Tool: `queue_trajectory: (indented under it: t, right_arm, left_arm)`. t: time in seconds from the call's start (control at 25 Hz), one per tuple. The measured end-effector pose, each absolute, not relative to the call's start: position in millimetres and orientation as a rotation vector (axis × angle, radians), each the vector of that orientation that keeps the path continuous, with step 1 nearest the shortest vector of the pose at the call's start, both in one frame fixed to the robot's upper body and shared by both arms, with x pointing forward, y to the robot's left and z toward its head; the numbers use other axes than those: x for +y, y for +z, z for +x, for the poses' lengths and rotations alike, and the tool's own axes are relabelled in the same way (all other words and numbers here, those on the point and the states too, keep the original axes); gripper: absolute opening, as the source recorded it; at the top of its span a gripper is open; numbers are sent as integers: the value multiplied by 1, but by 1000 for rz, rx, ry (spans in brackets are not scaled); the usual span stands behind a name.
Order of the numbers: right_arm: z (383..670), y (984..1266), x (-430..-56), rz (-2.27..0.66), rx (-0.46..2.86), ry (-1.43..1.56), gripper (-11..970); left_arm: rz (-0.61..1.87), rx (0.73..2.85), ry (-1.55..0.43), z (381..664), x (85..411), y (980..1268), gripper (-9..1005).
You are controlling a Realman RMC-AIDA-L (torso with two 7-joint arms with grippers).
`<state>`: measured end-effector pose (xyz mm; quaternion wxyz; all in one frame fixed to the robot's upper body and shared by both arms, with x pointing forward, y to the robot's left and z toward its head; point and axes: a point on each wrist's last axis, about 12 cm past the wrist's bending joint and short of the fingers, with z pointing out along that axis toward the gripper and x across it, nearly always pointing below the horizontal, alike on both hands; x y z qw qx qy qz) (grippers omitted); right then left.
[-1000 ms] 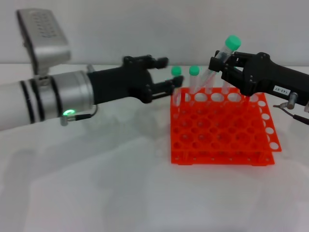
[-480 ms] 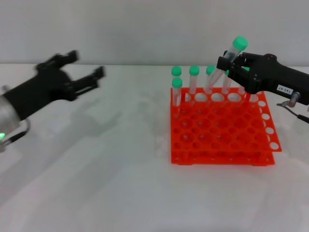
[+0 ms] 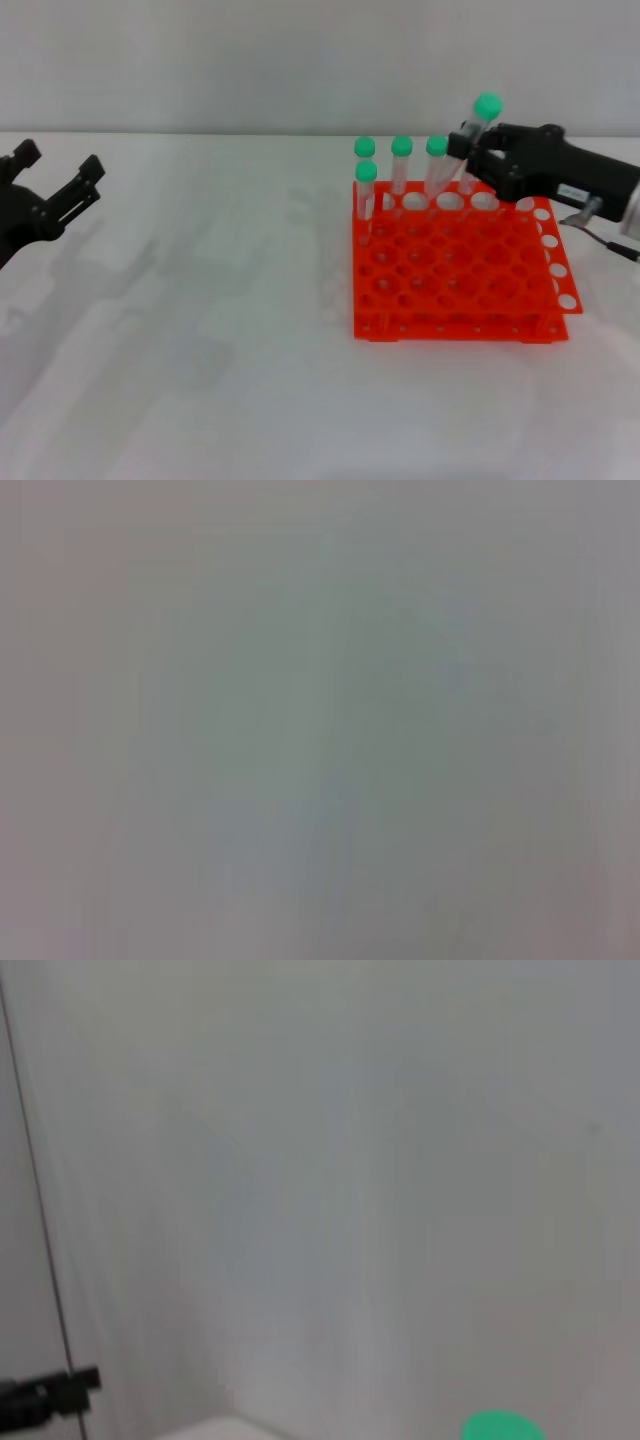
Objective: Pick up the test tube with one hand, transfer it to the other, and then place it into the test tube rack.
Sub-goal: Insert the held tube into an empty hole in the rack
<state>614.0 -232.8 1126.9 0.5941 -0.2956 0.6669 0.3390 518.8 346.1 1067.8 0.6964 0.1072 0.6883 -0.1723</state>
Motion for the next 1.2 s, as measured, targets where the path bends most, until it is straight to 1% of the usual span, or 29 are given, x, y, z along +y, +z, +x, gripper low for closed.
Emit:
queue_trajectory:
  t: [0.16,0.44,0.84,1.2]
  right_arm:
    - [623,1124,-215,-749,1592,743,236]
    - [629,1126,-198,-794,1605,721,243]
    - [635,1124,-182,-857,1631,673,254]
    - [639,1123,-178,-873,1647,620,263]
  left_arm:
    - [224,1541,-372,513,350,1065,885]
    - [219,1549,-379,511,349,1061,885]
    - [202,1549,-381,509,350,1059,885]
    - [199,1555,-398,509,347,1056,885]
